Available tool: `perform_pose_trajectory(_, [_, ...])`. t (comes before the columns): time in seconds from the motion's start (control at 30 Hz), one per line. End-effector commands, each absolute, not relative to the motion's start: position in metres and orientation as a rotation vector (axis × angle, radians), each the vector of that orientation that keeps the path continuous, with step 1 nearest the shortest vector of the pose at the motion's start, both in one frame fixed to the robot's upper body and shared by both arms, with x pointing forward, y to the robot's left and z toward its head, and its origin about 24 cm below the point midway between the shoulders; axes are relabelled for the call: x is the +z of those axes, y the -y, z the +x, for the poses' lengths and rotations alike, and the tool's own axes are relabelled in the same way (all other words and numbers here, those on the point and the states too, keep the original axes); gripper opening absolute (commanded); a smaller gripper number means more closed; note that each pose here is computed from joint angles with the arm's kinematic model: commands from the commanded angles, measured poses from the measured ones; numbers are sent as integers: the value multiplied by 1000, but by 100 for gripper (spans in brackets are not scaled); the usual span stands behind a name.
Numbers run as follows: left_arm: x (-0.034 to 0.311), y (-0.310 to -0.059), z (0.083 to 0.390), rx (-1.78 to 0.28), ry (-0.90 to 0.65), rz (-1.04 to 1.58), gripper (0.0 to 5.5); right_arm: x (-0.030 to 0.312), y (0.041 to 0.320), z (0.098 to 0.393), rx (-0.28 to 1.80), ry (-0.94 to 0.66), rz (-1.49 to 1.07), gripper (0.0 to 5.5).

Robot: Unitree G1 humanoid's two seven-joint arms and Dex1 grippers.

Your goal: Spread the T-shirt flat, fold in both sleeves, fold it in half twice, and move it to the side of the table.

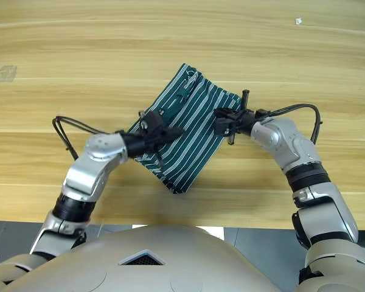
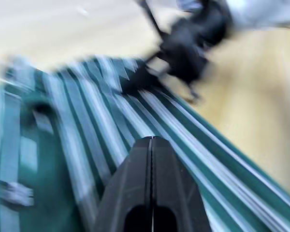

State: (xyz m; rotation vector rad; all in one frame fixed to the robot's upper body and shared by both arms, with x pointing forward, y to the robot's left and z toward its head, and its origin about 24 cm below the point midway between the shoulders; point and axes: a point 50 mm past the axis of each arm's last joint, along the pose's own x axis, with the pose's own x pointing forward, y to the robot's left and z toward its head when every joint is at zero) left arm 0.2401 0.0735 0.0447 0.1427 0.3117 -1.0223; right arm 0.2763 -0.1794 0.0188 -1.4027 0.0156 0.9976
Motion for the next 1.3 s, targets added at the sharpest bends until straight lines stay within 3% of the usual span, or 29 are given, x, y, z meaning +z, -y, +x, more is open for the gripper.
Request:
perform_pose_trajectory(0.03, [30,-69,261,-942,-344,201,1,1,180,267,1058,-58,-1521,0])
perform_pose_trajectory(0.33, [-10,-99,292,-770,-504,318,1,-1,177,266,1078,-36,-1565,0])
perform_pose_trajectory(0.6, [32,-167,319,-503,-341,332,1,-9,179,261,1142,-32,-1628,0])
perform_pose_trajectory(0.73, [46,-197,317,-414,-308,302,1,-12,180,261,1133,-38,-1626,0])
perform_pose_trajectory(0.9, [42,-197,307,-435,-318,286,1,6,162,274,998,85,-1542,0])
perform_pose_trajectory(1.07, [42,-178,288,-582,-336,265,1,20,146,273,959,180,-1480,0])
perform_pose_trajectory(1.3, [22,-202,266,-596,-502,335,1,19,111,243,1106,226,-1309,0])
